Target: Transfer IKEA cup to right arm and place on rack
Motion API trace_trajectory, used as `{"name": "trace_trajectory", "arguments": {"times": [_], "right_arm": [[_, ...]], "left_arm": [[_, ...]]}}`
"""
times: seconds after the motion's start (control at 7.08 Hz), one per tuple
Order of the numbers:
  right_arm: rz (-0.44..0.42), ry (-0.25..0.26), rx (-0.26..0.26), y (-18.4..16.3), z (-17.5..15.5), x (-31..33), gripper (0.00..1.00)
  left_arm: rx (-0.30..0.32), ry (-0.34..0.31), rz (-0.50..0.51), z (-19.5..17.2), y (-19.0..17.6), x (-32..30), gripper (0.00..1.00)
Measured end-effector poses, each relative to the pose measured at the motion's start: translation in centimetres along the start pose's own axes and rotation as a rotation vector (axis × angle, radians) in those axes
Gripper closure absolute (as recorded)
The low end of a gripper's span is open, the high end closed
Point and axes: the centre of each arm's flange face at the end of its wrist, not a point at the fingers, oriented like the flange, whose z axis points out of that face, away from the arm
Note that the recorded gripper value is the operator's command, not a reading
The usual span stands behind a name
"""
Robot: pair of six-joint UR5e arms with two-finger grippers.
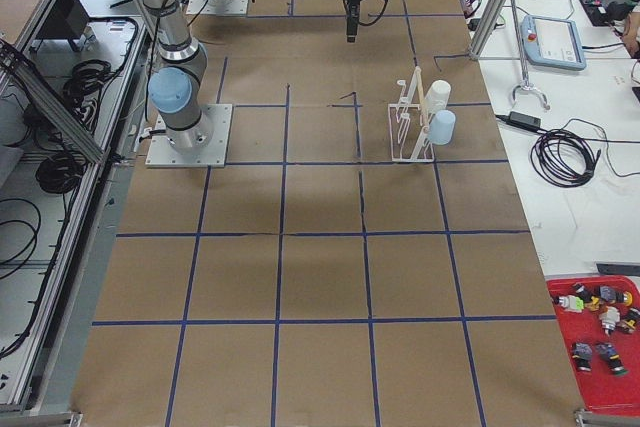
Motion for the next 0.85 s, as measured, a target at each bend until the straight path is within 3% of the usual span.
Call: {"name": "trace_trajectory", "arguments": {"times": [0.85], "right_arm": [[-0.044, 0.038, -0.011, 0.54, 0.60, -1.34, 0.00]], "left_arm": [[-0.001, -0.002, 0.000, 0.03, 0.01, -0.02, 0.00]]}}
